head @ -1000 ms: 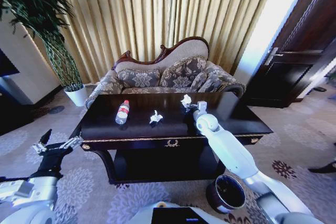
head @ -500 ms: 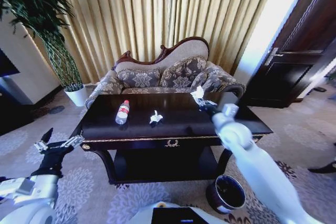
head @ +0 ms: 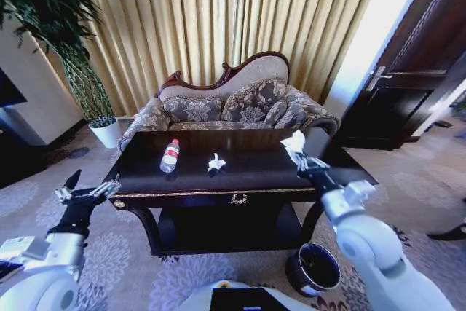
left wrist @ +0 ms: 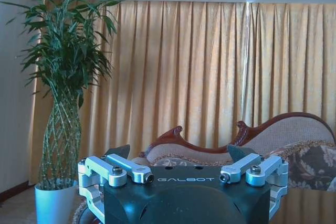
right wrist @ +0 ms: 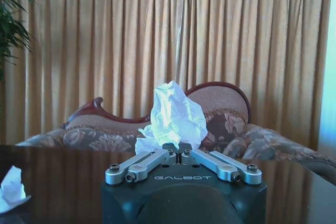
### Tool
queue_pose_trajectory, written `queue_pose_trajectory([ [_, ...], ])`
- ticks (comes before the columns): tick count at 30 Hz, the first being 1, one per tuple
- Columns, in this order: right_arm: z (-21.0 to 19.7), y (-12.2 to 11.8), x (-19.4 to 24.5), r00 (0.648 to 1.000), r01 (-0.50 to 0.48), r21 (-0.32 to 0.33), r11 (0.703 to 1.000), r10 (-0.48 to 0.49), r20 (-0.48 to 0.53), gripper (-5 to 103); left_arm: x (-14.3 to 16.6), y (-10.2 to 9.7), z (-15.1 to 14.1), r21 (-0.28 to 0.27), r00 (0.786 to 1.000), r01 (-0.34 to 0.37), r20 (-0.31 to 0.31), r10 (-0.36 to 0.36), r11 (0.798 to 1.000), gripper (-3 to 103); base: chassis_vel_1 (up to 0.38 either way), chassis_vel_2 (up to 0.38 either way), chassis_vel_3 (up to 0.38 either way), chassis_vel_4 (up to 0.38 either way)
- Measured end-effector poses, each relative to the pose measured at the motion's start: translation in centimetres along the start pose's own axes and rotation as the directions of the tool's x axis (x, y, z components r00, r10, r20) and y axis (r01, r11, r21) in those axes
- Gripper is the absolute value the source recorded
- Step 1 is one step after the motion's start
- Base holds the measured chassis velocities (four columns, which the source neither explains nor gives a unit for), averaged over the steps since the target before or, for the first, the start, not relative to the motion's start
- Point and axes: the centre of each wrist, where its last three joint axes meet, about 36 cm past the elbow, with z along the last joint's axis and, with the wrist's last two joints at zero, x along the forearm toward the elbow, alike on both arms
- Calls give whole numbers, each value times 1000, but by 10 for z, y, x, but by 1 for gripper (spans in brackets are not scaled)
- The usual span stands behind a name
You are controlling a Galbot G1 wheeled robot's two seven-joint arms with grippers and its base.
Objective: Move to the front of the table and place the trash on the table into the trash bin.
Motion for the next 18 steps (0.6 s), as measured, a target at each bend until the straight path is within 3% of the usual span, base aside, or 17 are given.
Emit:
queue_pose_trajectory([
  [18,8,10,19,999,-36,0,999,36,-1,0,-9,2,-9,2,998,-9,-61,9,1000,100,0,0,0,0],
])
